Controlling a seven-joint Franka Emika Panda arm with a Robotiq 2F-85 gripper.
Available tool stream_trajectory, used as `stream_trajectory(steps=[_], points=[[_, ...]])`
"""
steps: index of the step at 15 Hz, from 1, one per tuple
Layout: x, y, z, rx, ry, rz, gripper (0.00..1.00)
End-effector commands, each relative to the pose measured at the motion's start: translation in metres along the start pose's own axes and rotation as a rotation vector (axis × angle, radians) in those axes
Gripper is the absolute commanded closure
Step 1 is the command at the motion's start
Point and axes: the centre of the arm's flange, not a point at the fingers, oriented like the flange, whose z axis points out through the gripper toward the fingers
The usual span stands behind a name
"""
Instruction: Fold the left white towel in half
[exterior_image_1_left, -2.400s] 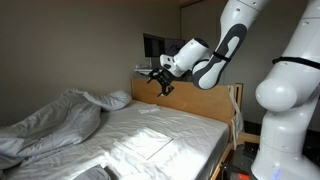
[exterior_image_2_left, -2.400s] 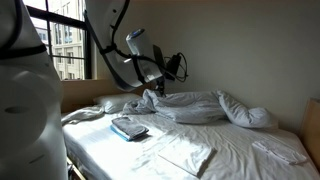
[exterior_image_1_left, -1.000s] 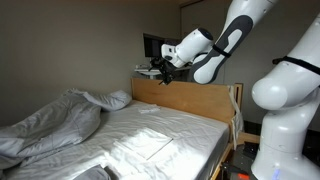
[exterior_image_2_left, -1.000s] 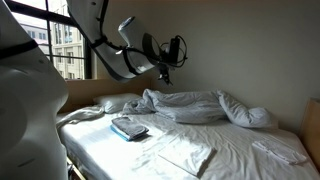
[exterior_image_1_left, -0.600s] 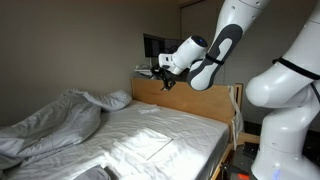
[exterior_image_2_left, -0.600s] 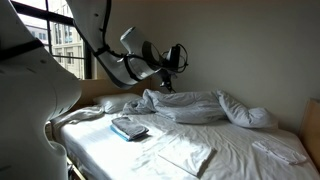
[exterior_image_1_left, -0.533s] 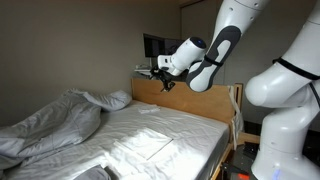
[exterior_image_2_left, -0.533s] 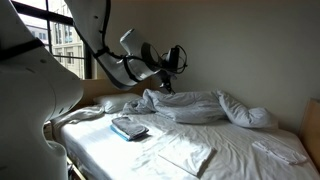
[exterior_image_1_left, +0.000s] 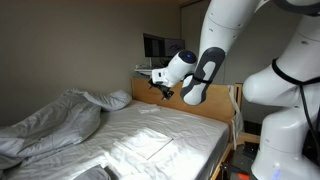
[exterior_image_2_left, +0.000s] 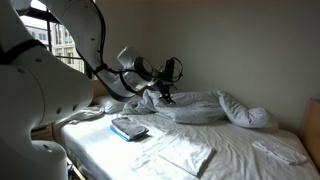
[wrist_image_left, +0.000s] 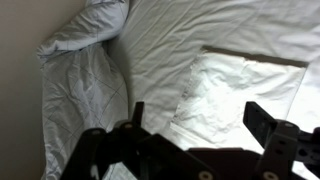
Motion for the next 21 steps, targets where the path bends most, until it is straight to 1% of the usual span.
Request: stream_trajectory(steps=[1,4,5,8,11,13,17,21], points=[[0.006,-0.06,0.048,-0.031,-0.09,0.021,0.0],[0.006,-0.066,0.054,-0.038,-0.155,0.049,0.0],[0.006,-0.068,0.057,-0.074,-0.175,0.067,0.0],[0.012,-0.069,0.055,-0.1,-0.219,0.089,0.0],[0.017,-0.073,0.06,-0.105,-0.283,0.09,0.0],[0.017,-0.081,0.069,-0.103,-0.342,0.103,0.0],[0.004,-0.113,0.101,-0.084,-0.46,0.119,0.0],[-0.015,-0.159,0.142,-0.057,-0.559,0.11,0.0]])
